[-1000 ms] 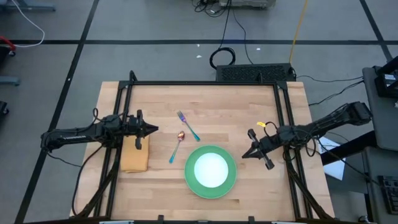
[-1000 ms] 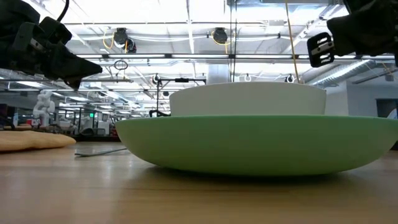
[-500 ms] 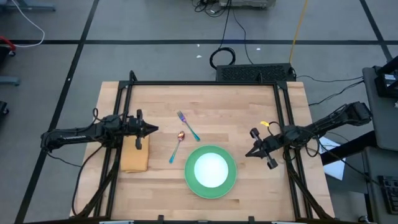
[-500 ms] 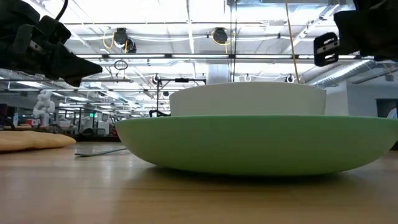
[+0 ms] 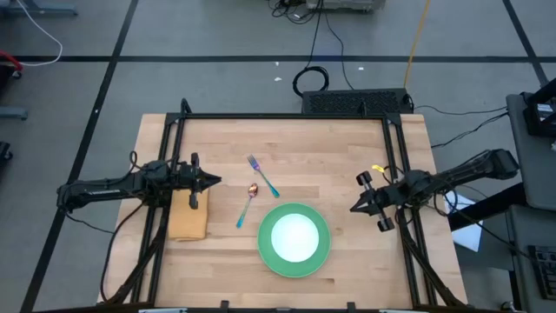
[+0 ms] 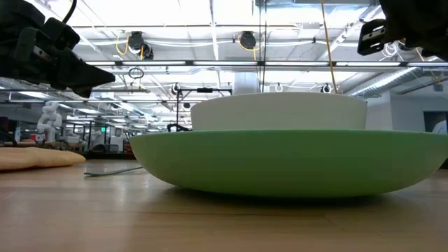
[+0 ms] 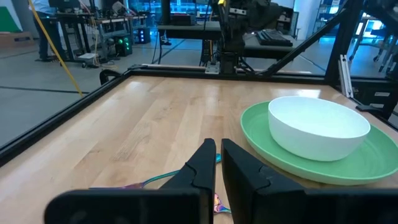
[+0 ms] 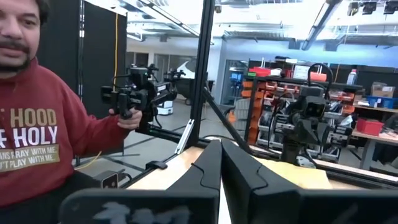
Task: Set table place
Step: Put the violet fork to the left of the green plate
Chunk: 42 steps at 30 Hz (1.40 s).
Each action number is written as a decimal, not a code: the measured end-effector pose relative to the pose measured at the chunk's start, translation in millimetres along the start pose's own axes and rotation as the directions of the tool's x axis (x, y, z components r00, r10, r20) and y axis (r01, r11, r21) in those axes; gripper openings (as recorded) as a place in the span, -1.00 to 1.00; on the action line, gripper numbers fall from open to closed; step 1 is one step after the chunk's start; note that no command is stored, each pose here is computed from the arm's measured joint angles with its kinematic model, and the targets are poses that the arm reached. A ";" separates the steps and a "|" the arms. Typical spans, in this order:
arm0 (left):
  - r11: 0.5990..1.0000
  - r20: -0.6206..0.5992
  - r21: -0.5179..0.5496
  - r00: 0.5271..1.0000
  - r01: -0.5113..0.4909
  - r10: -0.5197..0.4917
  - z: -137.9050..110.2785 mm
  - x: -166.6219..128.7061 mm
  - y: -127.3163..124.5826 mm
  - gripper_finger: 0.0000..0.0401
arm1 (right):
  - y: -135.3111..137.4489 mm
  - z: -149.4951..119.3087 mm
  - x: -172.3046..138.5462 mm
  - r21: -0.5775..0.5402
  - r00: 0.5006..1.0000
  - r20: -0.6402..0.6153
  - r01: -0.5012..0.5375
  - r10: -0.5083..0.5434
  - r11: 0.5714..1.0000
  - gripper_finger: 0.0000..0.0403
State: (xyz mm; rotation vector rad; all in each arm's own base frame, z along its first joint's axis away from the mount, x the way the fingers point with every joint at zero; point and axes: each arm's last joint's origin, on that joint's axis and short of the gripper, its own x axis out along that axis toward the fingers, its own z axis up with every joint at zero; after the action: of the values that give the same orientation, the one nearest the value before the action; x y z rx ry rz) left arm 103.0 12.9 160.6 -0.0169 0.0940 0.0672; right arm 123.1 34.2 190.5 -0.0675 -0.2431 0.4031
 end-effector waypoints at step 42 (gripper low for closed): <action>0.994 -0.219 -0.103 0.976 -0.025 0.002 103.6 58.4 48.4 -0.85 | -1.2 -16.7 -11.7 0.093 0.966 -0.218 0.164 -0.140 0.982 -1.00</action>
State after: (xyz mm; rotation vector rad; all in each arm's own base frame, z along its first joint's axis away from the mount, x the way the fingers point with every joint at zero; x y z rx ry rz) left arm 167.4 67.1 257.6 -0.1294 0.3112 0.0838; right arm 117.3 28.2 171.8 0.0174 -0.0154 0.2530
